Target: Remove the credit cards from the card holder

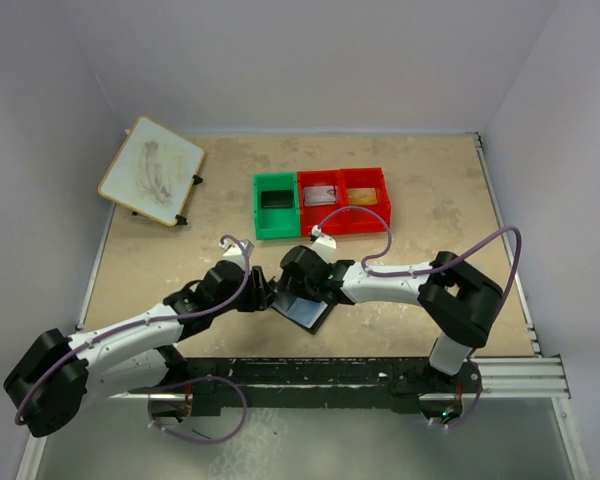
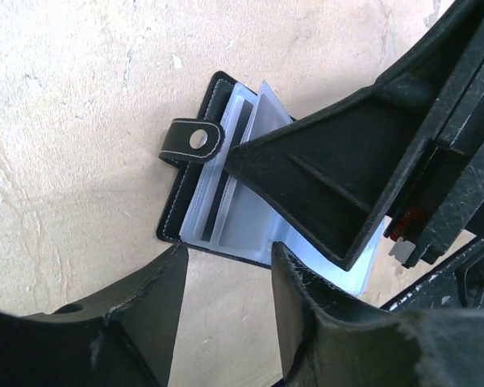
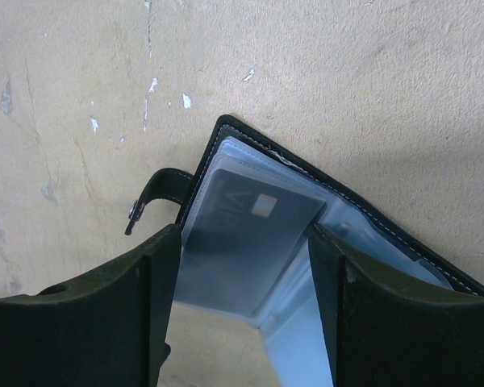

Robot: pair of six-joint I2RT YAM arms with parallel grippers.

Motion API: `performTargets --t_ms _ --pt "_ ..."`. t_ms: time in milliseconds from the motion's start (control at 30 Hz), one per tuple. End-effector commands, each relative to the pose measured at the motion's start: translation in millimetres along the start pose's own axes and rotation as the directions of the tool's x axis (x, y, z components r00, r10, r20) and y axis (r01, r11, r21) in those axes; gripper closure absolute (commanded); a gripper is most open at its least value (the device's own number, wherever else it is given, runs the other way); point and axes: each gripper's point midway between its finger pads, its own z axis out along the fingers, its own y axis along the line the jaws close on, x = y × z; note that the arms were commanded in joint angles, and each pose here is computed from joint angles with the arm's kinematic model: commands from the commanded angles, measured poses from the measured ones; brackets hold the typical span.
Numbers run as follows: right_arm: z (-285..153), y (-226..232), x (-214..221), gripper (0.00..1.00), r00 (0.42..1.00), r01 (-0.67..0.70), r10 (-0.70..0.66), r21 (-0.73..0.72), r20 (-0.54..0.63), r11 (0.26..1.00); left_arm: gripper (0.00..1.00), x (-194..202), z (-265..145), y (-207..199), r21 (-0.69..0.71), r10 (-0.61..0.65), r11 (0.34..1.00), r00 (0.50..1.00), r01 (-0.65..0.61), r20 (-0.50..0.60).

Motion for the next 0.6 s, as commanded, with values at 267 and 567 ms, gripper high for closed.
performTargets --t_ms 267,567 --pt "0 -9 12 0.34 0.999 -0.004 0.005 0.016 -0.045 1.0 0.68 -15 13 -15 0.073 0.021 0.997 0.997 -0.027 0.073" --pt "-1 -6 10 0.34 0.999 -0.007 0.007 0.01 -0.041 1.0 0.7 -5 17 -1 0.031 0.022 0.999 0.998 -0.024 0.059"
